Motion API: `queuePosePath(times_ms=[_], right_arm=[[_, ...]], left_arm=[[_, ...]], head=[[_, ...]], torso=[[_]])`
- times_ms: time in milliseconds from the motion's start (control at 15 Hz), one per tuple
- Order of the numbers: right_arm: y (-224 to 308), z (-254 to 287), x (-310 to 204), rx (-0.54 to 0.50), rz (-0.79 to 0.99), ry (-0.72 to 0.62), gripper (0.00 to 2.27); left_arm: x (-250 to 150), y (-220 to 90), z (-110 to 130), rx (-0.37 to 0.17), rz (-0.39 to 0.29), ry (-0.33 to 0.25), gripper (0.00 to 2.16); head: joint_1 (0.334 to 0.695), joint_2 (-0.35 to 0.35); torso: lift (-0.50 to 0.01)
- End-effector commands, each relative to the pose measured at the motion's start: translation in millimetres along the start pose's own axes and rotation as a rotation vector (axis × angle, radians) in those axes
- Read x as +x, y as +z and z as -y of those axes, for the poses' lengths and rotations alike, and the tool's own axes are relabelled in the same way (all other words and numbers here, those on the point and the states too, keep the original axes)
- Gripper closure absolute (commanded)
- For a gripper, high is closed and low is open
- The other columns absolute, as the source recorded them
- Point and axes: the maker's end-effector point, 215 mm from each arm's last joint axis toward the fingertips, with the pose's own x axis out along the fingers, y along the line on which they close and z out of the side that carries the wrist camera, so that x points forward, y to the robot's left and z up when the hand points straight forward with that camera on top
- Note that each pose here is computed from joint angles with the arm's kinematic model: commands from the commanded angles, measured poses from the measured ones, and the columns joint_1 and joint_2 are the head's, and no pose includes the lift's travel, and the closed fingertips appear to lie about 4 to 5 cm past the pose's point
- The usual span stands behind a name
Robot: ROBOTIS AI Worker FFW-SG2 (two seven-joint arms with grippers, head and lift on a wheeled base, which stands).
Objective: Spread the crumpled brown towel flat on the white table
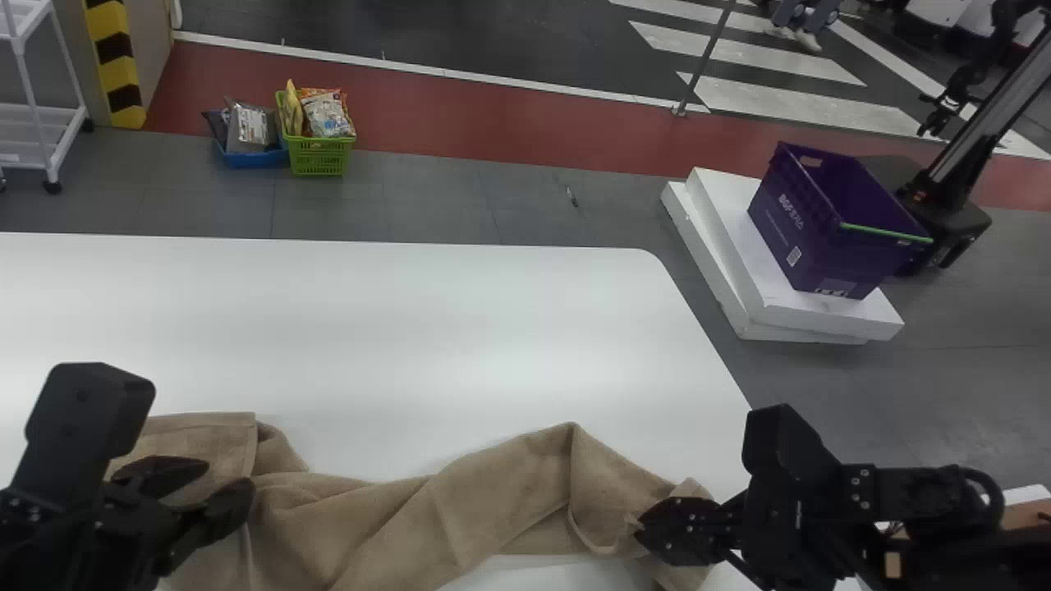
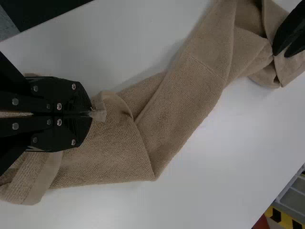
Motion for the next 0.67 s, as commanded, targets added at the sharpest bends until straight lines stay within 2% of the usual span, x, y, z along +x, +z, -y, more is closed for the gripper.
queuePosePath(times_ms=[0, 133, 200, 400, 600], right_arm=[[5, -1, 4, -0.006, 0.007, 0.011, 1.12], [7, 0, 5, -0.007, 0.011, 0.013, 1.12], [8, -1, 6, -0.008, 0.012, 0.016, 1.12], [7, -2, 6, -0.007, 0.011, 0.016, 1.12], [3, -1, 5, -0.002, 0.005, 0.013, 1.12]], left_arm=[[-7, -6, -22, -0.018, -0.005, 0.030, 0.97], [-13, -2, -21, -0.018, 0.009, 0.040, 0.93], [-16, 2, -16, -0.012, 0.020, 0.041, 0.68], [-18, 5, 10, 0.014, 0.026, 0.013, 0.21], [-14, 6, 18, 0.044, 0.017, 0.020, 0.16]], head=[[0.695, -0.308], [0.695, -0.265], [0.695, -0.257], [0.695, -0.263], [0.695, -0.290]], torso=[[-0.123], [-0.123], [-0.123], [-0.123], [-0.123]])
